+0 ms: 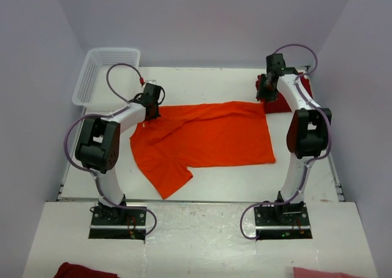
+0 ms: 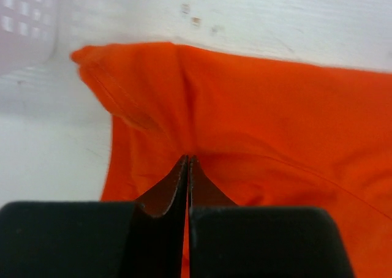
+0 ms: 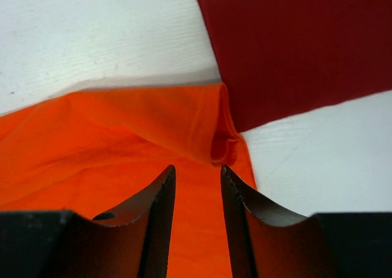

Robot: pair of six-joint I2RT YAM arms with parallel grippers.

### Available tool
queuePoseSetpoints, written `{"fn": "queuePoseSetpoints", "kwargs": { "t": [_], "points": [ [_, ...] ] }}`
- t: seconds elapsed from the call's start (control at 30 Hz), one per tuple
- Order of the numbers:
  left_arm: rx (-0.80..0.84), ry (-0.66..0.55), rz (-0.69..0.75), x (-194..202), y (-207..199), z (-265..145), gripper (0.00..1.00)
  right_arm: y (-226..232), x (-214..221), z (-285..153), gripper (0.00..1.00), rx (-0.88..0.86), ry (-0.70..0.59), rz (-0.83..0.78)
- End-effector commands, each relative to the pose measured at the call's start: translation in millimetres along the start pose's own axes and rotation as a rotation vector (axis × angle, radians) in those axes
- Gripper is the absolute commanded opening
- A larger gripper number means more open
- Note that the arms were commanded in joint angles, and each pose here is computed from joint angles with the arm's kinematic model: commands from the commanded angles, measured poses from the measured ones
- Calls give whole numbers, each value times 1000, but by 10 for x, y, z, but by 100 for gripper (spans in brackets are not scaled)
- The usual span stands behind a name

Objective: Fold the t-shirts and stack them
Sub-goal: Fold the flattened tshirt in 1/3 of the way

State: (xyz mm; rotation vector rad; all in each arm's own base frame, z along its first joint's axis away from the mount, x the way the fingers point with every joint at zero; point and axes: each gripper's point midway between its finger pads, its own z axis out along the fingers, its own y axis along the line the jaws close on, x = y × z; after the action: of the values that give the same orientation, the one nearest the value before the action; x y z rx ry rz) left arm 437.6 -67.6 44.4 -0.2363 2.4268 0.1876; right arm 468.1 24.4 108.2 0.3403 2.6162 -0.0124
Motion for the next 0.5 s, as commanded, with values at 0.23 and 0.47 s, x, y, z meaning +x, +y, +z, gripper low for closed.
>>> {"fn": "queuePoseSetpoints", "kwargs": {
  "t": [0.23,0.47],
  "points": [
    [215,-89,110,257,-839,-928,0,115,-164,40,37,-48,-27,-5],
    [320,-86,129,749,-950,-1376,0,106,-137,-224,35,-68,-76,12]
  ]
}}
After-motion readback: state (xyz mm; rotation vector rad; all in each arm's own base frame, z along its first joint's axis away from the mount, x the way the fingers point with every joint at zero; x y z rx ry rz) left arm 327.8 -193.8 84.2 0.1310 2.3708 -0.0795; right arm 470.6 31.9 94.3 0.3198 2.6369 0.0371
